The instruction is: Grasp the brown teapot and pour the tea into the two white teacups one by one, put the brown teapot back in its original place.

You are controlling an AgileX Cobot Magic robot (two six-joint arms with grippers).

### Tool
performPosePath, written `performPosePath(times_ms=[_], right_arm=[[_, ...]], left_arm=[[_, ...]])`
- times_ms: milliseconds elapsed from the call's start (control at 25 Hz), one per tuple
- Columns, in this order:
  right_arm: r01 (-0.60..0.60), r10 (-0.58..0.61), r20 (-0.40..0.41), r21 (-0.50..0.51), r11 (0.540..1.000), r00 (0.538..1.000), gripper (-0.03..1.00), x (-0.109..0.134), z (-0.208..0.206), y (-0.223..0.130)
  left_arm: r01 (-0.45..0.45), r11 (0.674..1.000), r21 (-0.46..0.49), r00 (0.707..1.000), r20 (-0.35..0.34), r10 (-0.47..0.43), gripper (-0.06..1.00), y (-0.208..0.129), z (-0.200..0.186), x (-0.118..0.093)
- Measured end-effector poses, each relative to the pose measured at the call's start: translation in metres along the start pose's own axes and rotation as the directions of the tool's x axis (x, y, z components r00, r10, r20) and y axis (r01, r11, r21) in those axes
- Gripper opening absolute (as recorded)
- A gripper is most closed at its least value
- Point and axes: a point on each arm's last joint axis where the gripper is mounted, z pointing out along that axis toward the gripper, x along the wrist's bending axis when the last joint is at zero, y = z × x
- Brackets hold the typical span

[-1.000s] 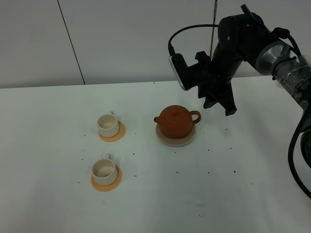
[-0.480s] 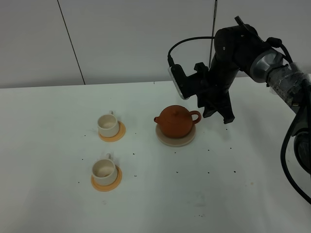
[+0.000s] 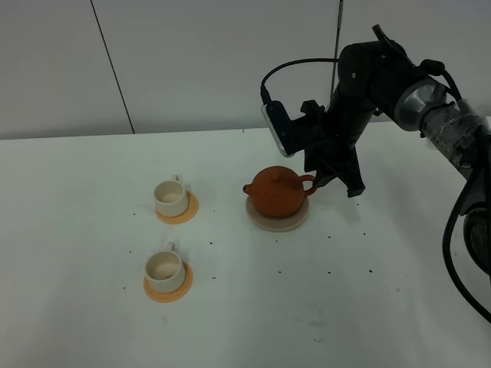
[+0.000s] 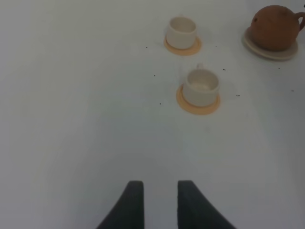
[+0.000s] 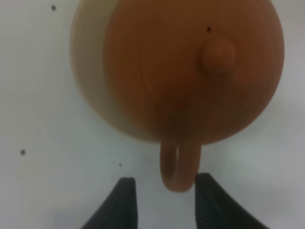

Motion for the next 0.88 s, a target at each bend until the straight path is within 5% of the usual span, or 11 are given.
performPosePath(times_ms=[880], right_arm=[[0.038, -0.037, 0.040, -0.006, 0.999, 0.998, 0.29, -0.003, 0.016, 0.008]], left_arm=[[0.000, 1.000, 0.000, 1.000, 0.000, 0.000, 0.24, 0.000, 0.000, 0.000]])
